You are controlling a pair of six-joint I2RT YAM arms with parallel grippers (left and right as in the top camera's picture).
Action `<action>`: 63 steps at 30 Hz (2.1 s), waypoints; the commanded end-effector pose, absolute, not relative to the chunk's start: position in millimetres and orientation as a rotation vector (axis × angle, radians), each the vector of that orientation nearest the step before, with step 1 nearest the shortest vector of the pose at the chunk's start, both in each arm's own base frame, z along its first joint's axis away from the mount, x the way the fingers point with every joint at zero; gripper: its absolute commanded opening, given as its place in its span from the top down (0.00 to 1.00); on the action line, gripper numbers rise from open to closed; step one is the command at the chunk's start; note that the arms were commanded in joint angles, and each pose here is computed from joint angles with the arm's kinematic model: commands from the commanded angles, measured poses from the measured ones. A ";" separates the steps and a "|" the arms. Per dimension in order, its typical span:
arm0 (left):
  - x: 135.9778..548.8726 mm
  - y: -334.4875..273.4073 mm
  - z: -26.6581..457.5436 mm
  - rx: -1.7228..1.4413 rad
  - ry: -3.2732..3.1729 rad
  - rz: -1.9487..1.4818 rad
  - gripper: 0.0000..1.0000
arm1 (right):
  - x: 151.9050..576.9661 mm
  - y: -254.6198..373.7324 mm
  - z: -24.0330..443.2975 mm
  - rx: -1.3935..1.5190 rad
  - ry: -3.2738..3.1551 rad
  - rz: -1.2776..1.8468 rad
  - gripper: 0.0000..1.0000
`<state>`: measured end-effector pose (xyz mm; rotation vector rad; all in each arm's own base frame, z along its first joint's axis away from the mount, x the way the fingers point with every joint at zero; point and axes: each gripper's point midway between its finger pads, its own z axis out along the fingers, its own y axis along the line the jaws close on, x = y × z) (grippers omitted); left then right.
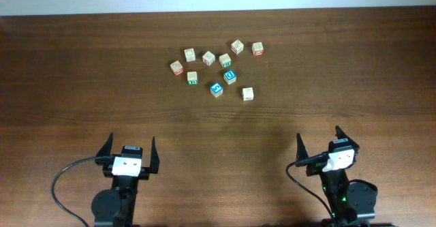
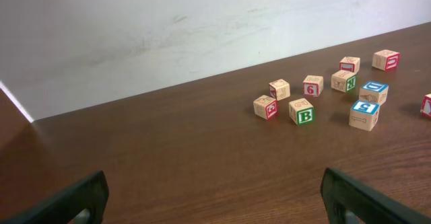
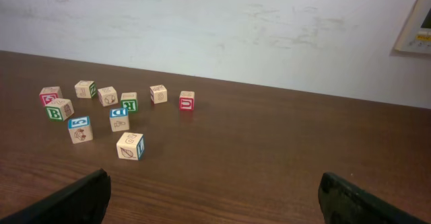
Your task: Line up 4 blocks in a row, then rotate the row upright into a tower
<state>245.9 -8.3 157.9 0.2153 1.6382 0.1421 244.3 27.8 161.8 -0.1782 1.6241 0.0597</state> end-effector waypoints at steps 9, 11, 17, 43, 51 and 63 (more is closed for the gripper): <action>245.8 -9.8 156.4 0.236 1.634 0.145 0.01 | 244.5 27.1 158.3 -0.169 1.630 0.067 0.02; 245.8 -9.8 156.6 0.236 1.634 0.145 0.01 | 244.5 27.1 158.3 -0.169 1.630 0.067 0.02; 245.8 -9.8 156.6 0.236 1.634 0.145 0.01 | 244.5 27.1 158.3 -0.169 1.630 0.067 0.02; 244.4 -9.1 200.5 0.218 1.519 0.157 0.01 | 237.6 28.2 215.1 -0.173 1.493 0.063 0.02; 262.4 -12.7 280.2 0.234 1.521 0.142 0.01 | 219.5 27.6 286.7 -0.177 1.419 0.051 0.02; 407.8 -52.9 285.0 0.427 2.098 -0.153 0.01 | 326.5 57.4 318.0 -0.292 1.831 0.234 0.02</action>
